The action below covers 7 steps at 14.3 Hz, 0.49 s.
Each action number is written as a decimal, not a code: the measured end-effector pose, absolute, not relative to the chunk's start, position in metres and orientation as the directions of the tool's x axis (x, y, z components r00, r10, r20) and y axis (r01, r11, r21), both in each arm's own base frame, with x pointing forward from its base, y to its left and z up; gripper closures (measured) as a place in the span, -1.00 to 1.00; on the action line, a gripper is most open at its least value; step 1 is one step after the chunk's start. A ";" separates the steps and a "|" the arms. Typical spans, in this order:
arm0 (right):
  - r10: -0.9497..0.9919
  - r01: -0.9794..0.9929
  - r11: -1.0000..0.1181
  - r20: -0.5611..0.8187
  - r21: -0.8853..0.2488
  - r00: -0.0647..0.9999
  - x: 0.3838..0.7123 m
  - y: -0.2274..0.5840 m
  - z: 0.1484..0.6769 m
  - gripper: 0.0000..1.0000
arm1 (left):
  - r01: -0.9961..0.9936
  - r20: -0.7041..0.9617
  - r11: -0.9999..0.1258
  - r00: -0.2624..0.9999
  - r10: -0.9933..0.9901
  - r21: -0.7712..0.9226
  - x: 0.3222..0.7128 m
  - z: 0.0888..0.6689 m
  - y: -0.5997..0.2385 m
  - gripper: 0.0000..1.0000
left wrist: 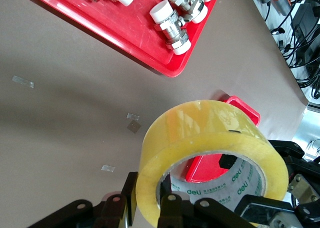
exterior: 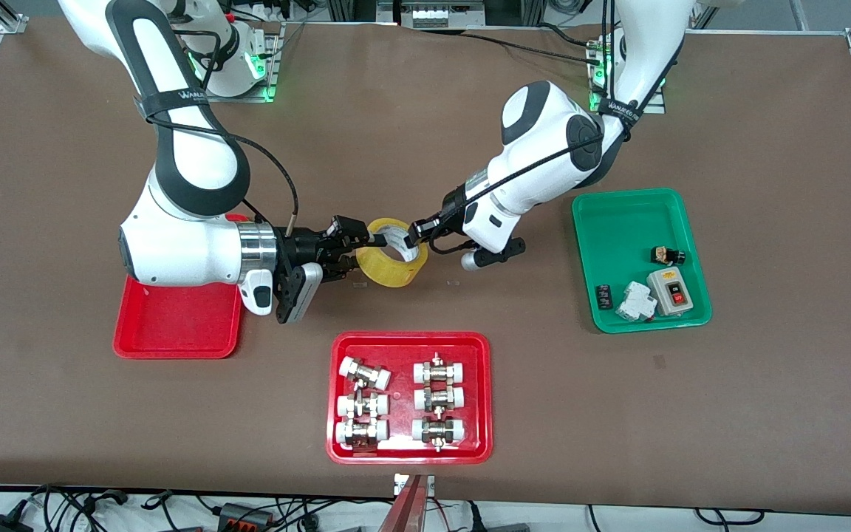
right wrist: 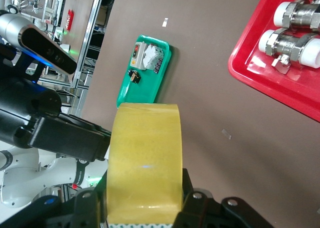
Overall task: Left arm passes tape to right arm into tray
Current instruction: 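Close the right gripper on the tape held by the left gripper, then lower the tape into the empty red tray while the left gripper withdraws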
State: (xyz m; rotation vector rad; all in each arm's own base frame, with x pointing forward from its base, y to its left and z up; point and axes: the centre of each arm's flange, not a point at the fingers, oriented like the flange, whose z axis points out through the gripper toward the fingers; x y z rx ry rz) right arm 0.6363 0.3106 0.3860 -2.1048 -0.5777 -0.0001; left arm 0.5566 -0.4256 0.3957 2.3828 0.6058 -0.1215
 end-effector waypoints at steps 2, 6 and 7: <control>0.407 0.411 -0.461 0.225 -0.786 0.885 0.637 0.310 0.383 -0.07 | 0.452 -0.235 -0.668 0.889 0.393 0.592 0.558 0.398 -0.425 0.31; 0.409 0.413 -0.462 0.224 -0.785 0.884 0.638 0.308 0.379 -0.07 | 0.436 -0.223 -0.677 0.897 0.382 0.593 0.567 0.404 -0.415 -0.45; 0.410 0.413 -0.461 0.224 -0.785 0.884 0.638 0.308 0.378 -0.07 | 0.441 -0.240 -0.685 0.896 0.373 0.580 0.572 0.407 -0.407 -0.67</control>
